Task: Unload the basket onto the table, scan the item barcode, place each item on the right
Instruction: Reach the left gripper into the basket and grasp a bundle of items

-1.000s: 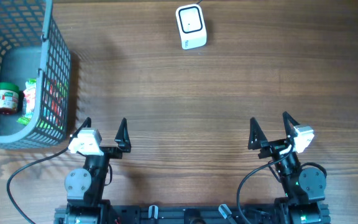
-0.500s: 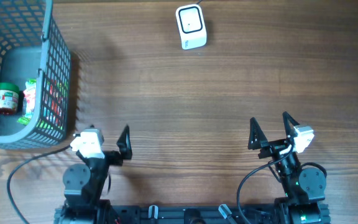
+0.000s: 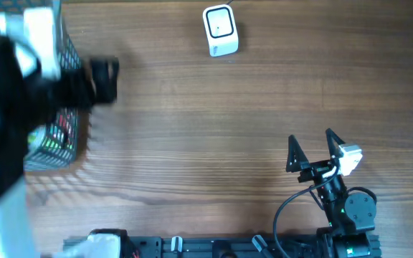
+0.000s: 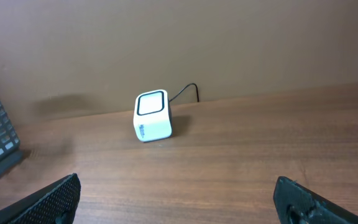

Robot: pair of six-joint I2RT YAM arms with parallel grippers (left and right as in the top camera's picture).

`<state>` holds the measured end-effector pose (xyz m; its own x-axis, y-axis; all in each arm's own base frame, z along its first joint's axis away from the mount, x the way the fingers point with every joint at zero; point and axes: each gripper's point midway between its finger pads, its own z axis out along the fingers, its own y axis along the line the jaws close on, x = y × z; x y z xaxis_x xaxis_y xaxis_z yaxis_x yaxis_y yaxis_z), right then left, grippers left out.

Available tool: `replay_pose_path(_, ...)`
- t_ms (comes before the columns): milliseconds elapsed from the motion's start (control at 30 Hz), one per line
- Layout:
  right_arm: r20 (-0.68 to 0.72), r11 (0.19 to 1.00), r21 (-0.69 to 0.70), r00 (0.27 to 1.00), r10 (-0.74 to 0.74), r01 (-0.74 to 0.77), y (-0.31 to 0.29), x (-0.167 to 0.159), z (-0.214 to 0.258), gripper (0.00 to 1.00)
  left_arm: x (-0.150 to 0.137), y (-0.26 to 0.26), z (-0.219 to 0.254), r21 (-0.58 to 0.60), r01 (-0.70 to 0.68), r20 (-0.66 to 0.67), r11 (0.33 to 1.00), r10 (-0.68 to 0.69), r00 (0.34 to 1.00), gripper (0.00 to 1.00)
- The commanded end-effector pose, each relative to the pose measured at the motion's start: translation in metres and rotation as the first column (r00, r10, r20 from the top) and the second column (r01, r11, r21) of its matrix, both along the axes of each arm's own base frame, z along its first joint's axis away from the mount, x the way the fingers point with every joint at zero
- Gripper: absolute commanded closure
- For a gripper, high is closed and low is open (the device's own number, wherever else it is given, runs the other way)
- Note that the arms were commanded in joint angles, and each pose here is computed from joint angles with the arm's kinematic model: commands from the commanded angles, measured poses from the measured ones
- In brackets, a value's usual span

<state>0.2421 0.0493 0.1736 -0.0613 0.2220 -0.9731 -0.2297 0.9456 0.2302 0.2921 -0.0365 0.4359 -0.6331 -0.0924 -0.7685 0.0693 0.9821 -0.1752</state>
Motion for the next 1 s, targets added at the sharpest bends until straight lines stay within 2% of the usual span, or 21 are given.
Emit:
replay_pose_path(0, 0.009, 1.000, 0.008, 1.000, -0.001, 0.001, -0.001, 0.000, 0.002, 0.00, 0.060, 0.022, -0.005, 0.105, -0.090, -0.006, 0.990, 0.091, 0.996, 0.00)
replay_pose_path(33, 0.009, 1.000, 0.008, 1.000, -0.001, 0.001, -0.001, 0.000, 0.002, 0.00, 0.076, 0.057, -0.007, 0.208, -0.238, 0.021, 0.949, 0.239, 0.971, 0.00)
replay_pose_path(100, 0.009, 1.000, 0.009, 1.000, -0.001, 0.001, -0.001, 0.000, 0.002, 0.00, 0.095, 0.103, -0.003, 0.290, -0.360, 0.082, 0.887, 0.351, 0.933, 0.00)
replay_pose_path(167, 0.009, 1.000, 0.009, 1.000, -0.001, 0.001, -0.001, 0.000, 0.002, 0.00, 0.099, 0.155, -0.005, 0.281, -0.475, 0.099, 0.834, 0.467, 0.879, 0.00)
replay_pose_path(233, 0.009, 1.000, 0.009, 1.000, -0.001, 0.001, -0.001, 0.000, 0.002, 0.00, 0.090, 0.215, -0.021, 0.267, -0.564, 0.054, 0.781, 0.572, 0.818, 0.00)
replay_pose_path(333, 0.009, 1.000, 0.009, 1.000, -0.001, 0.001, -0.001, 0.000, 0.002, 0.00, 0.084, 0.253, -0.064, 0.210, -0.529, -0.089, 0.822, 0.555, 0.827, 0.00)
replay_pose_path(400, 0.009, 1.000, 0.009, 1.000, -0.001, 0.001, -0.001, 0.000, 0.002, 0.00, 0.080, 0.266, -0.123, 0.144, -0.475, -0.269, 0.868, 0.496, 0.826, 0.00)
replay_pose_path(467, 0.009, 1.000, 0.009, 1.000, -0.001, 0.001, -0.001, 0.000, 0.002, 0.00, 0.074, 0.268, -0.185, 0.127, -0.442, -0.432, 0.888, 0.450, 0.781, 0.00)
replay_pose_path(533, 0.009, 1.000, 0.008, 1.000, -0.001, 0.001, -0.001, 0.000, 0.002, 0.00, 0.075, 0.253, -0.234, 0.085, -0.352, -0.521, 0.932, 0.342, 0.782, 0.00)
replay_pose_path(667, 0.009, 1.000, 0.008, 1.000, -0.001, 0.001, -0.001, 0.000, 0.002, 0.00, 0.074, 0.239, -0.295, 0.077, -0.272, -0.577, 0.959, 0.265, 0.772, 0.00)
replay_pose_path(967, 0.009, 1.000, 0.008, 1.000, -0.001, 0.001, -0.001, 0.000, 0.002, 0.00, 0.079, 0.244, -0.349, 0.096, -0.277, -0.545, 0.956, 0.283, 0.789, 0.00)
